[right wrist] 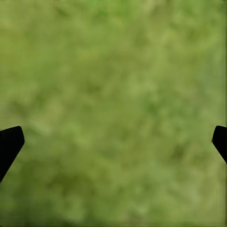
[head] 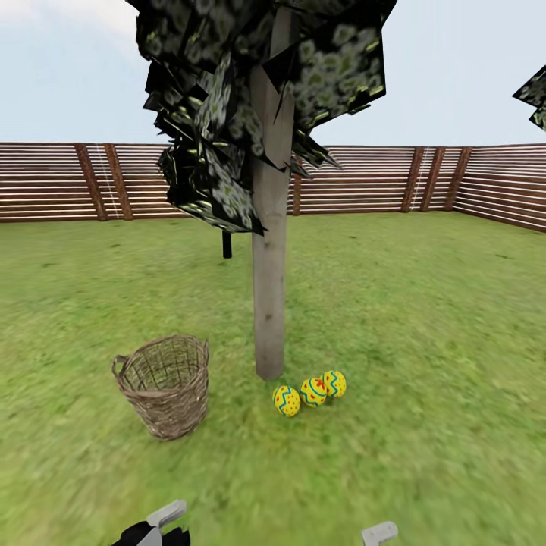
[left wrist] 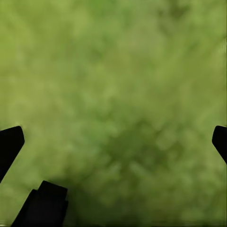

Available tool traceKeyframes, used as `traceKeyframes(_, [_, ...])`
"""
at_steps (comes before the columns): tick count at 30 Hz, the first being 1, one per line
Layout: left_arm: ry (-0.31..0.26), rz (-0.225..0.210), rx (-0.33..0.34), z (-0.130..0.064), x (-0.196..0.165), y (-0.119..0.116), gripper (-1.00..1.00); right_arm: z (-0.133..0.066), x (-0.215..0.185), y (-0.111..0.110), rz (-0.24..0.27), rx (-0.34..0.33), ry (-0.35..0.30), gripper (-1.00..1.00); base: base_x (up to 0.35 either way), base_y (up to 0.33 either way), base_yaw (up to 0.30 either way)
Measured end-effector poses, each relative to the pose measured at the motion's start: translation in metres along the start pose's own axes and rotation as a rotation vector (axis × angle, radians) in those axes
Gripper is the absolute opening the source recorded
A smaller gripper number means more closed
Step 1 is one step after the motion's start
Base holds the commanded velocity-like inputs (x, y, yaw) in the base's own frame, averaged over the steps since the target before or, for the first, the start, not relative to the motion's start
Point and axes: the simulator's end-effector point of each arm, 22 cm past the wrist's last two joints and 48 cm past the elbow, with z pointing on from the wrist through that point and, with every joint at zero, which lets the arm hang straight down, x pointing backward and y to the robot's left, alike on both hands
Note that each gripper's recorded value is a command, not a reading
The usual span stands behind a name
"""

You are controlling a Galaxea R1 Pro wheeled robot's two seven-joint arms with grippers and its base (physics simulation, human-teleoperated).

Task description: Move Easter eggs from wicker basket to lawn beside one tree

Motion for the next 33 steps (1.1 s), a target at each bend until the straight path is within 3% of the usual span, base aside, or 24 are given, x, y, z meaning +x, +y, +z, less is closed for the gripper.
traceKeyframes(8, [-0.027,-0.015,-0.017,-0.013,-0.007,0.004,1.0,-0.014,-0.01,-0.004,-0.01,0.001,0.0,1.0,0.0,0.0,0.0])
traceKeyframes(16, [0.014,-0.025,-0.04,-0.023,0.015,0.002,1.0,-0.027,-0.018,-0.006,-0.002,0.001,0.004,1.0,0.0,0.0,0.0])
traceKeyframes(21, [-0.007,-0.045,-0.066,-0.031,0.013,0.012,1.0,-0.036,-0.022,-0.011,-0.004,0.005,0.006,1.0,0.0,0.0,0.0])
traceKeyframes(33, [0.022,-0.053,-0.117,-0.05,0.023,0.033,1.0,-0.057,-0.018,-0.015,-0.005,0.006,0.042,1.0,0.0,0.0,0.0])
